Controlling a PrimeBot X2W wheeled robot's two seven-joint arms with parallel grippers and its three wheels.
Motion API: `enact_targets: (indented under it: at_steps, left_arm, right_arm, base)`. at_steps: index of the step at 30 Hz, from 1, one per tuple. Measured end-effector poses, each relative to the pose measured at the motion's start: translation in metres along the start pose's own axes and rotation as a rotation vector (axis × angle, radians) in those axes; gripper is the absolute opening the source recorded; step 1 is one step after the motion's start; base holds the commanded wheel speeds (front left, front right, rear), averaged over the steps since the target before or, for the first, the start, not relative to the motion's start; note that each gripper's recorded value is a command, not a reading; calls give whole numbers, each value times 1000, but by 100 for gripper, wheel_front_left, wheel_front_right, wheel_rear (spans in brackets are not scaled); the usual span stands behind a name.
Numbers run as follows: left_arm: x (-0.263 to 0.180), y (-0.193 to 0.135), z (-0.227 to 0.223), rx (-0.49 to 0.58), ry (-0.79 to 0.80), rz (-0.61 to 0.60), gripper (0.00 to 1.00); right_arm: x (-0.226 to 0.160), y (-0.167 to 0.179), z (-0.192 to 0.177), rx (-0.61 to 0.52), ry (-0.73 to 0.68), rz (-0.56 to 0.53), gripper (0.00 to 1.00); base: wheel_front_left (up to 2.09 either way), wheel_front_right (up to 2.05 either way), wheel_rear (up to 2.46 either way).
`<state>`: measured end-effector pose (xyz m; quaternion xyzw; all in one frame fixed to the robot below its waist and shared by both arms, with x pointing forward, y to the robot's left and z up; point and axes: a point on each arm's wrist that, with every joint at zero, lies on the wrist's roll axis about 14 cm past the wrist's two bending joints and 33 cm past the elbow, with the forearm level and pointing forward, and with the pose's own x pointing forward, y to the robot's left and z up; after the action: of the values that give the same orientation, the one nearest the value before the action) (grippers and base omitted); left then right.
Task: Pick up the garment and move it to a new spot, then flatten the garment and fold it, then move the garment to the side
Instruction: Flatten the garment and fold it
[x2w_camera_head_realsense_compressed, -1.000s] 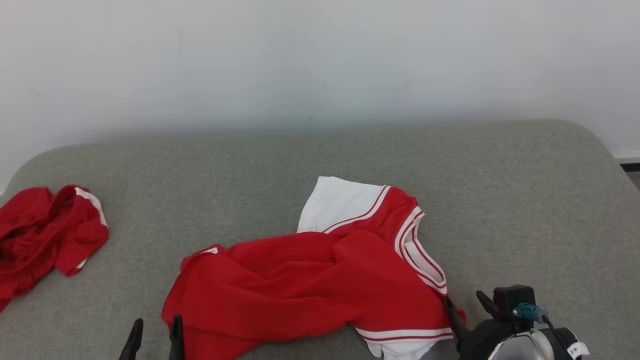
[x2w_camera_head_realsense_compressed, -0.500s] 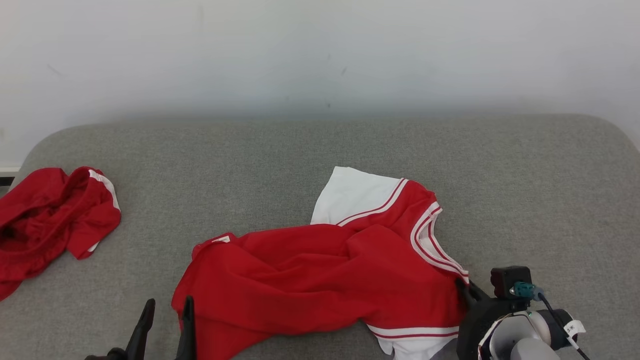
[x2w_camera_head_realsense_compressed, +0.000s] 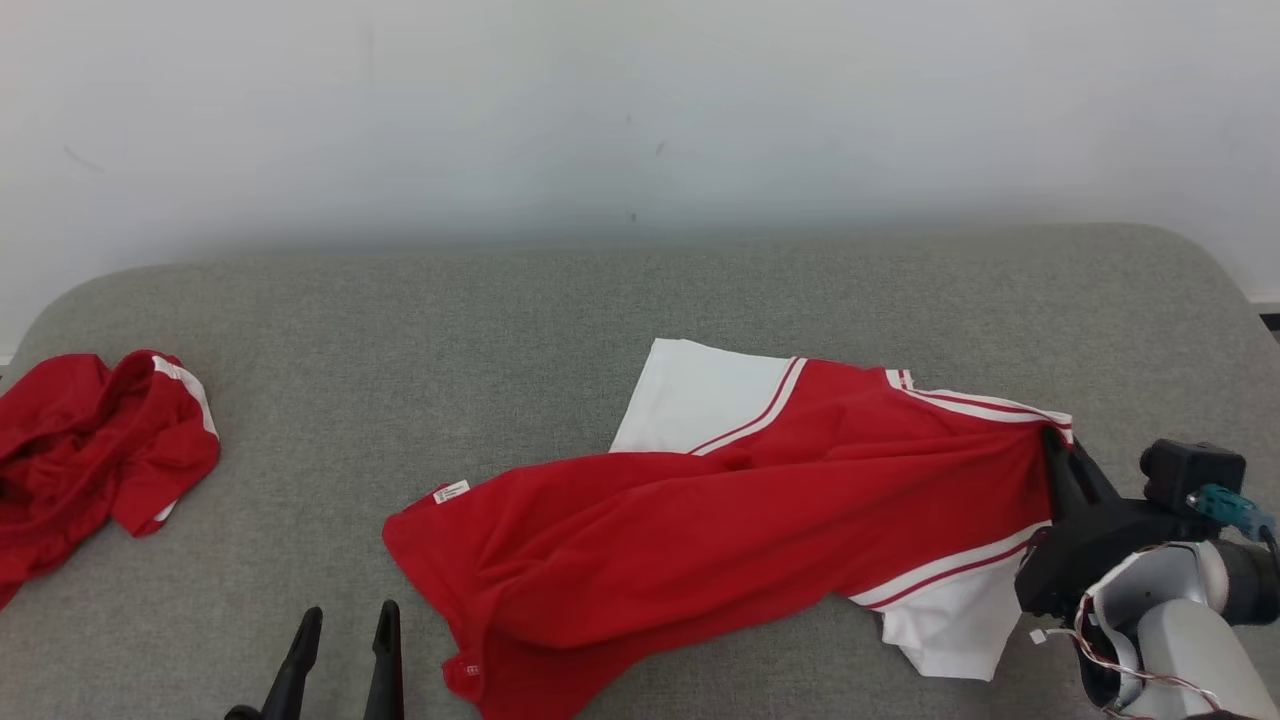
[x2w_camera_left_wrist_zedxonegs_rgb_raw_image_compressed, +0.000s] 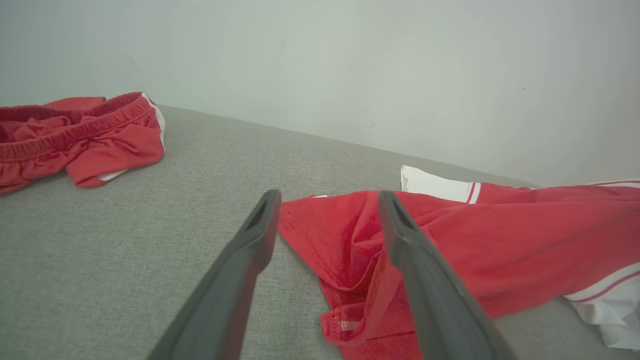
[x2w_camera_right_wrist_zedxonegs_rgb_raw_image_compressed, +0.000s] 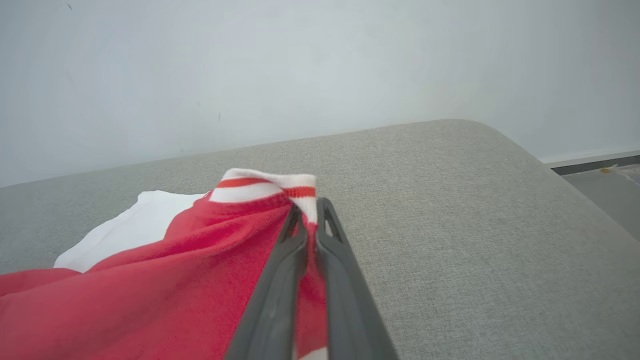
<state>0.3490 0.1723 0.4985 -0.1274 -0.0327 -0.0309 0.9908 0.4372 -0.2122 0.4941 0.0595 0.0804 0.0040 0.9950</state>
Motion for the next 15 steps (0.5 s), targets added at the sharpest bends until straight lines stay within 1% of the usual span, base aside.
enact_targets:
  at_steps: [1,3,8,12,15]
  left_arm:
    - [-1,-2,0,-2,-1,-4,100]
    - [-2,-2,1,-5,-2,-5,100]
    - [-3,0,-1,-12,3,2,100]
    - [0,-1,-6,-18,17,1,100]
    - [6,-4,-9,-20,27,-11,100]
  right_arm:
    - [-4,-4,5,2,-5,-13,0]
    - [-12,-8,3,8,8,-27,0]
    - [-35,-5,0,54,52,-34,0]
    - [-30,-3,1,84,78,-31,0]
    - [-13,-4,-2,110,114,-37,0]
  base:
    - [0,0,0]
    - [0,0,0]
    - [0,0,0]
    - [0,0,0]
    - [0,0,0]
